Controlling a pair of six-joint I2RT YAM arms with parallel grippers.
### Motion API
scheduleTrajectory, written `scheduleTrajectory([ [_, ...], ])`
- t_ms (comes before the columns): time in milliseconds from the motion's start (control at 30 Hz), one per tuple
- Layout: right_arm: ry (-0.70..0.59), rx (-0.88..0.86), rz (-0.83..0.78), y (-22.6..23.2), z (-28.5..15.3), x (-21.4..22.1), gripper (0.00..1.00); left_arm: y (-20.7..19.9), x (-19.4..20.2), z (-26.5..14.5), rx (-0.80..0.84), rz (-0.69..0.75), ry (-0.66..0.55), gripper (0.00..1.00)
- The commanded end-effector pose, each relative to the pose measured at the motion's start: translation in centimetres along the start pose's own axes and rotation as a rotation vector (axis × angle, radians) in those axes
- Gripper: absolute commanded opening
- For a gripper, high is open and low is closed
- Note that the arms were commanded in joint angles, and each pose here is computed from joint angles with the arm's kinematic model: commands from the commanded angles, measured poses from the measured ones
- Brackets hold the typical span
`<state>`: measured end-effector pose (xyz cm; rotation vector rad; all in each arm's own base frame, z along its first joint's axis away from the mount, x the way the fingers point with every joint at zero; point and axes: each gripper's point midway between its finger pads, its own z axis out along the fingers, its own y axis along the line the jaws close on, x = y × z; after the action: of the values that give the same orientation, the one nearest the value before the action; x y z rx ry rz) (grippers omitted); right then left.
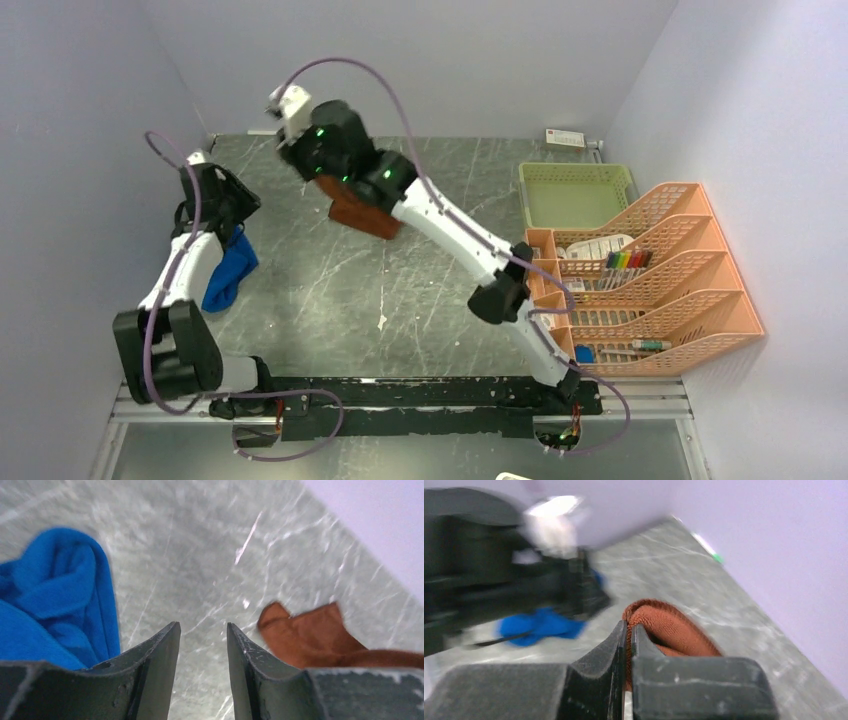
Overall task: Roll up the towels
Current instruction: Flatten out the towel at the center of the board.
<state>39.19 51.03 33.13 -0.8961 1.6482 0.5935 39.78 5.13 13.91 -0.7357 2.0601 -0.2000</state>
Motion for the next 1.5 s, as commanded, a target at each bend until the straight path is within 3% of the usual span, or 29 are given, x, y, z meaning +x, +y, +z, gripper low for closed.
scheduleTrajectory([
  [0, -0.080, -0.225, -0.100, 10.2, -6.3, -5.0, 0.00, -0.1, -5.6, -3.2, 0.059, -0.067, -0.138, 0.52],
  [67, -0.184, -0.310, -0.113, 12.2, -10.4, -6.8, 0.00, -0.2, -7.2, -4.4, 0.091, -0.071, -0.147, 0.52],
  [167, -0.230, -0.227, -0.088, 8.6, -14.4, -7.2, 0.00, -0.3, -8.9, -5.8, 0.113, -0.059, -0.176, 0.53],
  [233, -0.220, -0.083, -0.040, 2.4, -16.1, -6.0, 0.00, -0.4, -9.5, -6.4, 0.112, -0.040, -0.188, 0.54],
  [300, -0.210, 0.094, 0.087, -6.7, -18.6, -4.0, 0.00, -0.6, -9.7, -6.9, 0.122, -0.020, -0.194, 0.54],
  [400, -0.114, 0.266, 0.248, -15.6, -20.5, 2.4, 0.00, -1.9, -9.6, -7.3, 0.197, 0.026, -0.181, 0.56],
  [567, 0.128, 0.284, 0.297, -16.0, -17.9, 12.2, 0.00, -4.9, -5.5, -6.1, 0.365, 0.113, -0.002, 0.56],
  [767, 0.252, 0.259, 0.335, -15.3, -15.8, 19.2, 0.00, -7.7, 1.0, -5.2, 0.361, 0.200, 0.135, 0.56],
  [933, 0.220, 0.222, 0.326, -15.0, -15.4, 18.0, 0.00, -11.5, 8.4, -5.7, 0.491, 0.206, 0.254, 0.58],
  [1033, 0.175, 0.230, 0.312, -15.3, -15.6, 15.9, 0.00, -14.0, 14.3, -6.9, 0.555, 0.322, 0.313, 0.60],
  [1133, 0.164, 0.321, 0.313, -18.1, -16.6, 14.9, 0.00, -16.2, 18.1, -9.5, 0.653, 0.411, 0.291, 0.66],
  [1200, 0.166, 0.349, 0.332, -19.3, -16.9, 14.9, 0.00, -18.6, 20.4, -11.9, 0.760, 0.449, 0.248, 0.80],
  [1233, 0.162, 0.350, 0.343, -19.7, -16.9, 14.8, 0.00, -19.7, 22.0, -13.1, 0.791, 0.497, 0.235, 0.97],
  [1267, 0.160, 0.348, 0.357, -20.1, -16.9, 15.0, 0.00, -20.5, 23.7, -13.8, 0.792, 0.566, 0.218, 0.99],
  [1367, 0.160, 0.343, 0.383, -20.5, -16.9, 15.3, 0.00, -21.9, 28.6, -14.7, 0.728, 0.743, 0.194, 0.98],
  [1467, 0.165, 0.342, 0.387, -20.4, -17.1, 15.7, 0.00, -23.4, 31.1, -14.4, 0.699, 0.776, 0.167, 0.95],
])
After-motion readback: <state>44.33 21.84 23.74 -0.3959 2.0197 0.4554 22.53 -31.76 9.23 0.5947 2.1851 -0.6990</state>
